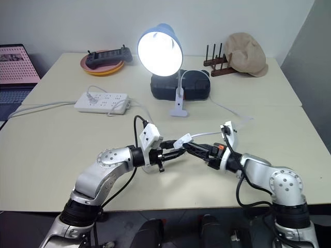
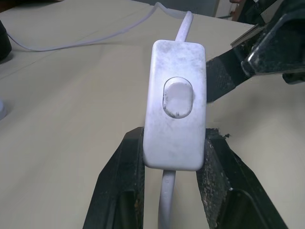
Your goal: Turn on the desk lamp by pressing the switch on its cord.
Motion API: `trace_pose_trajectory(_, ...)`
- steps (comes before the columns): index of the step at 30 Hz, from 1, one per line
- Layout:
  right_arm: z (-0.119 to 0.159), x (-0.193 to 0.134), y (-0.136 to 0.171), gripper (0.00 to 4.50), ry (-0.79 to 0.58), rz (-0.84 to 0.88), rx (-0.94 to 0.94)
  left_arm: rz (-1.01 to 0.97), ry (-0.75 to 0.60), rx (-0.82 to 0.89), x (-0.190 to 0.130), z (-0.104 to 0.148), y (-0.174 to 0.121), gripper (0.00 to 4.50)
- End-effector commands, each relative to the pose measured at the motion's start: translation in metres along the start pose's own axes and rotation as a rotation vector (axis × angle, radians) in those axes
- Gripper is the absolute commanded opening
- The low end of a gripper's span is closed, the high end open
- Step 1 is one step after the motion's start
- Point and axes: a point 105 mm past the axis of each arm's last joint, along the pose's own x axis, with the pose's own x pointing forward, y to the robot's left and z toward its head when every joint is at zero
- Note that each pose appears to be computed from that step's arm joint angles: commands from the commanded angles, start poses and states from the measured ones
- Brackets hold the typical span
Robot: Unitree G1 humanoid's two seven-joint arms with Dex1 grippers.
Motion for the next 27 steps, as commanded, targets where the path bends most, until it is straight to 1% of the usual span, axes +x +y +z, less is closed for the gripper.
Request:
trace_pose_trajectory(1, 0.013, -0.026, 0.008, 4.49, 0.011, 0.03, -0.093, -0.016, 0.012, 0.09, -0.015, 0.01, 0.013, 1.14)
trace_pose_trajectory(3, 0.019, -0.037, 0.012, 4.49, 0.043, 0.028, -0.226, -0.037, 0.058, 0.131, -0.021, 0.007, 0.021, 1.14)
trace_pose_trajectory(5, 0.028, -0.045, 0.022, 4.49, 0.065, 0.032, -0.458, -0.078, 0.133, 0.176, -0.027, 0.0, 0.031, 1.14)
trace_pose_trajectory(7, 0.033, -0.049, 0.032, 4.49, 0.074, 0.06, -0.638, -0.125, 0.195, 0.207, -0.031, -0.006, 0.037, 1.14)
trace_pose_trajectory(11, 0.026, -0.044, 0.044, 4.49, 0.082, 0.119, -0.88, -0.187, 0.256, 0.22, -0.029, -0.013, 0.052, 1.14)
trace_pose_trajectory(13, 0.026, -0.04, 0.045, 4.49, 0.06, 0.125, -0.958, -0.205, 0.274, 0.254, -0.024, -0.014, 0.058, 1.14)
trace_pose_trajectory(15, 0.025, -0.037, 0.045, 4.49, 0.047, 0.127, -0.992, -0.222, 0.276, 0.273, -0.021, -0.013, 0.061, 1.14)
trace_pose_trajectory(16, 0.024, -0.035, 0.043, 4.5, 0.042, 0.124, -0.999, -0.24, 0.266, 0.26, -0.019, -0.009, 0.062, 1.48)
trace_pose_trajectory(19, 0.024, -0.028, 0.034, 4.5, 0.018, 0.093, -1.012, -0.285, 0.262, 0.256, -0.019, -0.004, 0.062, 2.04)
trace_pose_trajectory(21, 0.026, -0.024, 0.031, 4.5, -0.01, 0.079, -1.008, -0.305, 0.281, 0.278, -0.022, -0.004, 0.062, 2.54)
trace_pose_trajectory(23, 0.029, -0.023, 0.029, 4.5, -0.025, 0.072, -1.001, -0.304, 0.261, 0.247, -0.034, 0.008, 0.062, 2.9)
trace_pose_trajectory(24, 0.03, -0.023, 0.026, 4.5, -0.025, 0.067, -0.999, -0.302, 0.252, 0.234, -0.041, 0.014, 0.061, 3.17)
trace_pose_trajectory(25, 0.031, -0.024, 0.025, 4.5, -0.024, 0.064, -1.0, -0.302, 0.246, 0.225, -0.046, 0.018, 0.061, 3.31)
trace_pose_trajectory(27, 0.033, -0.029, 0.018, 4.5, 0.001, 0.056, -1.003, -0.275, 0.243, 0.201, -0.069, 0.029, 0.062, 3.71)
